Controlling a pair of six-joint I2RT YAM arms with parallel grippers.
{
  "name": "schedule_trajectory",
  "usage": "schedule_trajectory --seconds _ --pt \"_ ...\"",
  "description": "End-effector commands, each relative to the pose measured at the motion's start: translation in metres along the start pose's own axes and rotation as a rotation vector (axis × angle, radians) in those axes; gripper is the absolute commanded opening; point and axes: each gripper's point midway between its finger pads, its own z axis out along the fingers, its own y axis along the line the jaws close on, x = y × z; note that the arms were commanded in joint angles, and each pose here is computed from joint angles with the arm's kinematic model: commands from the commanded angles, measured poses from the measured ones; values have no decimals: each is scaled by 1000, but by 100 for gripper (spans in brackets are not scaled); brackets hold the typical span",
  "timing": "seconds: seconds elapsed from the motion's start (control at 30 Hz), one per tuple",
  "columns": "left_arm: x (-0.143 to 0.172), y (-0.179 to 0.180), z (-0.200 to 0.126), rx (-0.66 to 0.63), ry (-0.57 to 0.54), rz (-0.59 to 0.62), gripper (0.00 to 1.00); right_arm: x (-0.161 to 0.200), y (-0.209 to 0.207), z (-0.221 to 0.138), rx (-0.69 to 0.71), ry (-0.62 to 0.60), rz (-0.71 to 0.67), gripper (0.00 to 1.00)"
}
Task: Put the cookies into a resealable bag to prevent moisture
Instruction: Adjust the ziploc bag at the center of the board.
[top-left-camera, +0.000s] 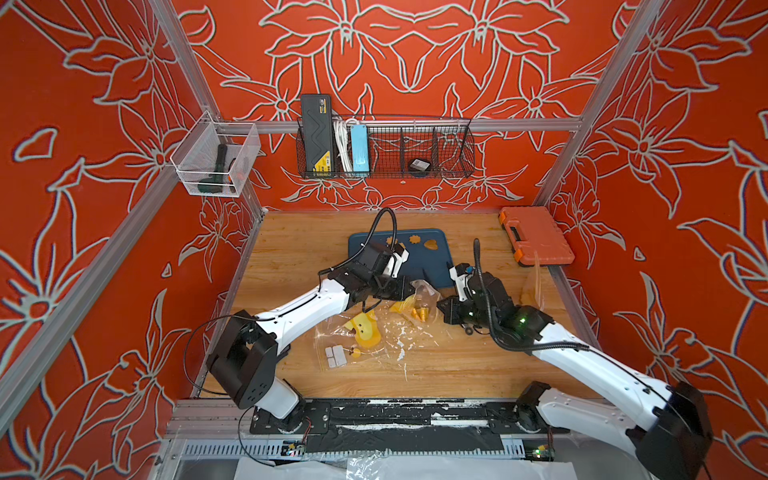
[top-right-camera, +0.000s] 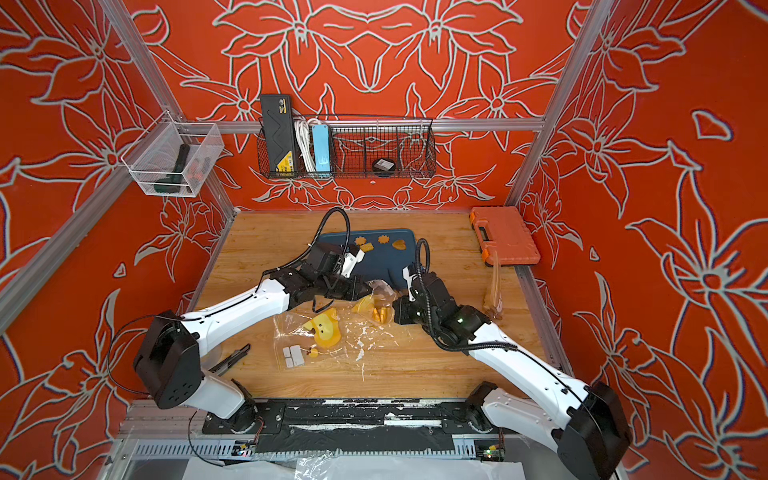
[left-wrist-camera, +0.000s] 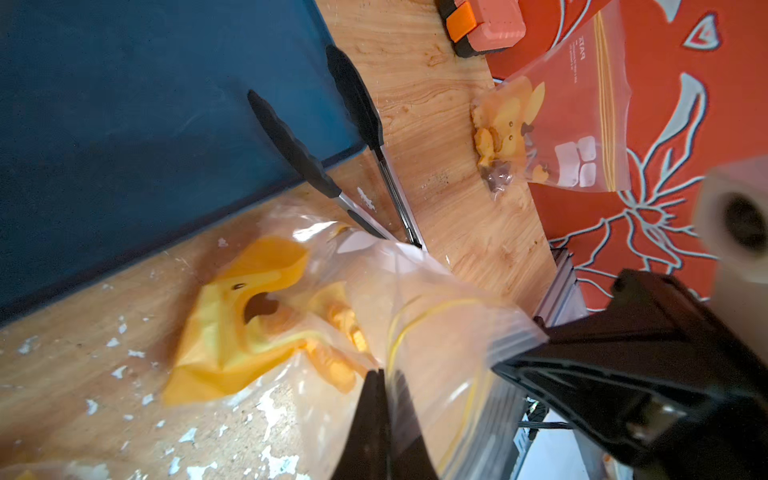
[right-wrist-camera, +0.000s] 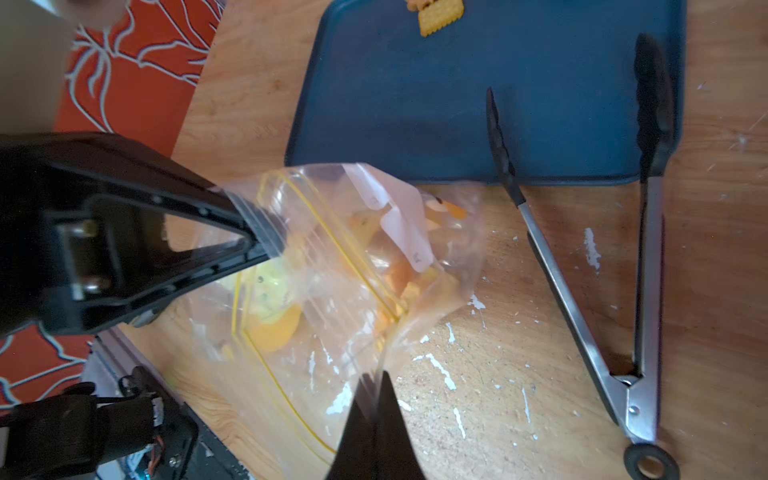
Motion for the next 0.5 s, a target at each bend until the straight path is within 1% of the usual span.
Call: schedule_trajectory --seconds 0.0,0.03,0.1,0.17,0.2,0.27,0.33,0.4,0.47 --pt "-2 -1 -10 -39 9 115 15 -6 2 -14 35 12 85 0" --pt "-3 -1 -12 -46 6 128 23 -7 3 -14 37 14 100 0" --pt "-7 -4 -19 -52 -12 157 43 -11 3 -14 41 9 134 0" --pt "-13 -6 -26 -66 -46 176 61 -17 1 -12 46 -1 170 0" --pt "-16 -6 -30 -76 -67 186 69 -20 -1 -11 46 -7 193 0" --pt "-20 -5 -37 -88 -113 204 81 -28 -4 -7 35 -12 238 0" --pt "-24 -4 -44 -100 -170 225 87 -36 -7 -3 23 -17 276 0" --pt "-27 -2 -52 -108 -250 247 88 -47 -10 2 11 -19 303 0" --pt "-23 -7 -57 -55 -324 314 88 -56 -12 7 7 -17 316 0"
